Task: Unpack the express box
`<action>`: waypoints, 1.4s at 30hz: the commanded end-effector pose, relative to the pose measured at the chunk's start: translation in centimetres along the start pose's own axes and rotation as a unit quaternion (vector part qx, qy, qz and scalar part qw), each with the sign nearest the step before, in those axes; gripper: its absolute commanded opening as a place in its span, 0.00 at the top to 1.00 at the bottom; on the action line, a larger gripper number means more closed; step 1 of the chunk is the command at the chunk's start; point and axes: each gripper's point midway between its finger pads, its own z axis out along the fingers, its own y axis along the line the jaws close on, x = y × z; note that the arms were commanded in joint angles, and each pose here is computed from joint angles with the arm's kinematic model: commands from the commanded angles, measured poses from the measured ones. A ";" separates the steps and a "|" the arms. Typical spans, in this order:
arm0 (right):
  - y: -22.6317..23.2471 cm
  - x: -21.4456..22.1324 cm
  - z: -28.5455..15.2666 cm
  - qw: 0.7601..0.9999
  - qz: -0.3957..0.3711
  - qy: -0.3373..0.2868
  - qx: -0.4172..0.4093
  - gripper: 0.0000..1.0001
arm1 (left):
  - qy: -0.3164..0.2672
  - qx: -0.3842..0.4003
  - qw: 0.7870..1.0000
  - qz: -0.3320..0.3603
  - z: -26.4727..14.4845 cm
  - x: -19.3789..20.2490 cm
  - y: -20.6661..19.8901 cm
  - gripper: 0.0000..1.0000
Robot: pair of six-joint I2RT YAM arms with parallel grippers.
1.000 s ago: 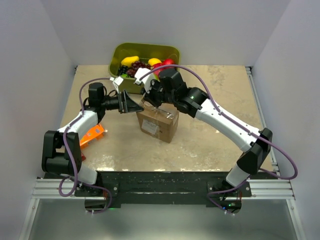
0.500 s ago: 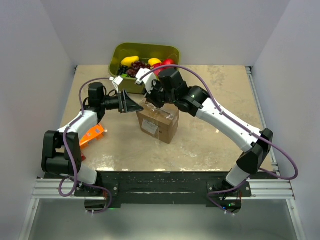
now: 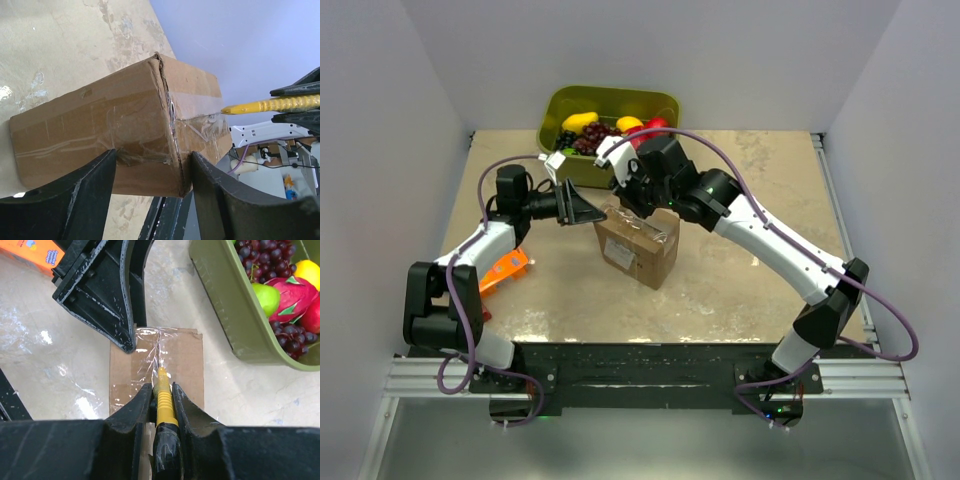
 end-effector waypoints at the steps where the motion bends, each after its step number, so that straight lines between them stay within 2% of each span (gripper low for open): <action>1: -0.6 2.5 -1.8 0.998 0.011 0.059 0.019 1.00 | -0.019 -0.075 0.997 -0.029 -0.4 0.7 3.7 0.96; 10: -0.5 3.5 -2.6 0.997 0.016 0.078 0.019 1.00 | -0.030 -0.077 0.997 -0.001 -0.7 -0.2 2.6 1.00; 17: 0.0 4.7 -4.4 0.994 0.022 0.103 0.010 1.00 | -0.032 -0.078 0.996 -0.001 -0.7 -0.2 2.6 1.00; 35: -0.7 4.9 -9.1 0.992 0.005 0.122 0.019 1.00 | -0.042 -0.087 0.995 -0.002 -0.9 -0.5 2.9 1.00; 38: -0.5 5.1 -8.7 0.993 0.002 0.119 0.016 1.00 | -0.046 -0.072 0.996 0.014 -0.8 -1.1 2.3 1.00; 39: -0.6 4.9 -8.5 0.993 -0.004 0.115 0.017 1.00 | -0.043 -0.051 0.997 0.027 -0.7 -1.5 1.3 0.86; 42: -1.3 3.6 -7.6 0.995 -0.018 0.093 0.028 1.00 | -0.068 -0.011 0.994 0.088 -0.8 -5.5 -1.2 0.60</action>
